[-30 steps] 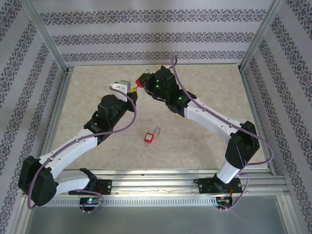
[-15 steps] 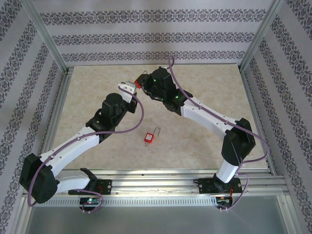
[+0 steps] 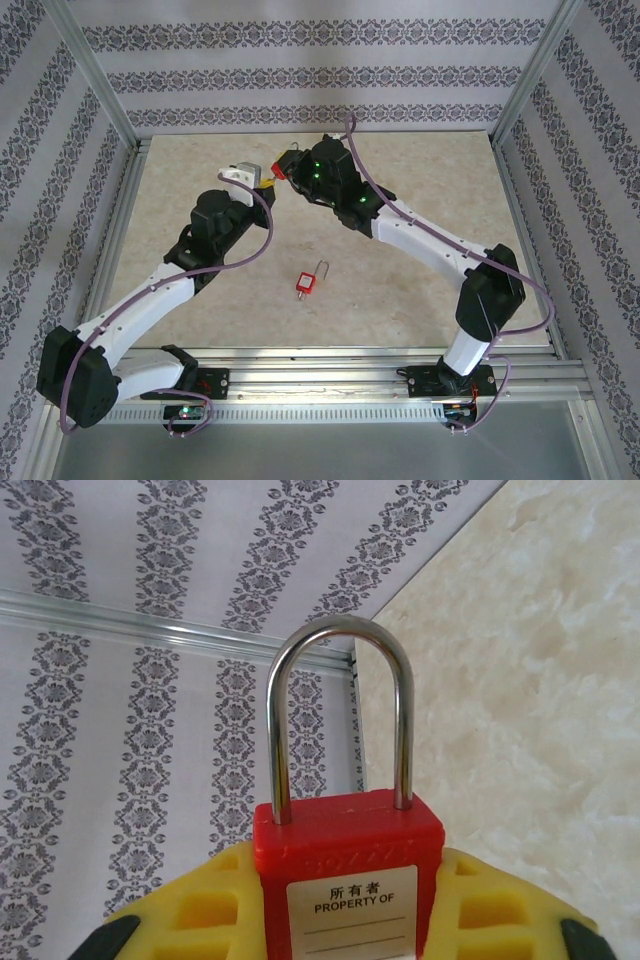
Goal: Unlock with the key
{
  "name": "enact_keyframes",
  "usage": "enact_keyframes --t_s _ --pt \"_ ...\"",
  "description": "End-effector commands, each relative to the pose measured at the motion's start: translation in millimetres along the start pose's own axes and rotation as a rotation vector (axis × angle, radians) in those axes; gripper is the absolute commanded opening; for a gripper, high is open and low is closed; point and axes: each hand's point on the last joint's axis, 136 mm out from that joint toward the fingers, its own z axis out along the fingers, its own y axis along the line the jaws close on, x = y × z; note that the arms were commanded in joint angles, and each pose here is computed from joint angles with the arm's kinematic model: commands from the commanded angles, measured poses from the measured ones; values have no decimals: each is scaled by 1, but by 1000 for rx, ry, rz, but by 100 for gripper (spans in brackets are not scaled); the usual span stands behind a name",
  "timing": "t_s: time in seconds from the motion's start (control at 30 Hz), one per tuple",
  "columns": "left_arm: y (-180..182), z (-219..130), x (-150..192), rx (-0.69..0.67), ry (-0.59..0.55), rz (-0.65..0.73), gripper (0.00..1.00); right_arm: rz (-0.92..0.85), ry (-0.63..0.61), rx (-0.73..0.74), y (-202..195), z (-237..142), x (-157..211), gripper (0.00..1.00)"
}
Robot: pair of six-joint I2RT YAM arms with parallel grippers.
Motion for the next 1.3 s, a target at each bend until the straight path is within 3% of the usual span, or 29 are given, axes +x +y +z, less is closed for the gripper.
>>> enact_keyframes --t_s 0.0,0.23,0.4,0.5,0.73,0.97,1.0,1.03,1.1,1.27 --pt "-38 -13 -55 210 -194 -70 0 -49 372 -111 32 -24 107 0" --pt "-42 -17 -74 264 -235 -113 0 -61 396 -114 32 -27 119 0" --pt "-71 -6 -75 273 -212 -17 0 -39 405 -118 32 -23 123 0" --pt "-63 1 -75 228 -239 -32 0 -41 408 -112 32 -24 125 0" --pt "-72 12 -89 266 -265 -48 0 -34 417 -99 27 -21 132 0" --pt "-65 3 -83 274 -272 -105 0 -40 395 -87 21 -25 125 0" --pt "-63 1 -80 278 -266 -127 4 -42 390 -84 20 -25 123 0" --pt "-61 -1 -77 281 -262 -139 16 -46 387 -82 19 -26 122 0" --pt "-55 -5 -69 270 -240 -158 24 -50 377 -75 18 -26 118 0" --pt "-37 -16 -58 226 -224 -190 28 -49 367 -66 13 -28 114 0"
